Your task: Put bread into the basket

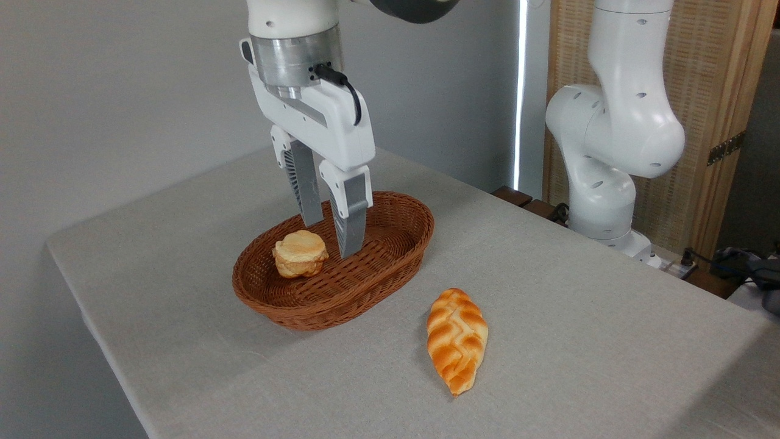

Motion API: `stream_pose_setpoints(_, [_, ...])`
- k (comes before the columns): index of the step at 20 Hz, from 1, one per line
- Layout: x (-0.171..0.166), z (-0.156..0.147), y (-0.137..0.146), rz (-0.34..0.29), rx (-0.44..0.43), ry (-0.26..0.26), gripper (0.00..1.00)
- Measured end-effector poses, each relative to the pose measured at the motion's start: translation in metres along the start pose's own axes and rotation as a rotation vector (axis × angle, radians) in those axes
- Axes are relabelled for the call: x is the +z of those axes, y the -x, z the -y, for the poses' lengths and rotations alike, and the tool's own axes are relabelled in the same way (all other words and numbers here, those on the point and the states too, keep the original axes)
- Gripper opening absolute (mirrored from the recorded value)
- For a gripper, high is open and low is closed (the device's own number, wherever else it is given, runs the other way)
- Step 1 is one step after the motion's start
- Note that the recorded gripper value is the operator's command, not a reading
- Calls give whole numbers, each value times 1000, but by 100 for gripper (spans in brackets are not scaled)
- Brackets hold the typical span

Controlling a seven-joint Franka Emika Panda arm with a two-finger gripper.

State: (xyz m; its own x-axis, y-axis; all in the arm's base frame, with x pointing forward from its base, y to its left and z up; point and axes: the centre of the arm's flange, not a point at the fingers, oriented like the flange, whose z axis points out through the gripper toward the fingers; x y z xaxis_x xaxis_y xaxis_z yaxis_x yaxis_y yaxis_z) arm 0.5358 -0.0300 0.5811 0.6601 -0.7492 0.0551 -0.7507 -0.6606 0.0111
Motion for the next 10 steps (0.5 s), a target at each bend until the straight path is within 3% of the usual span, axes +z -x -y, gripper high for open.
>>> stream_pose_setpoints(10, [-3,-2,-6,-4,9,-6,100])
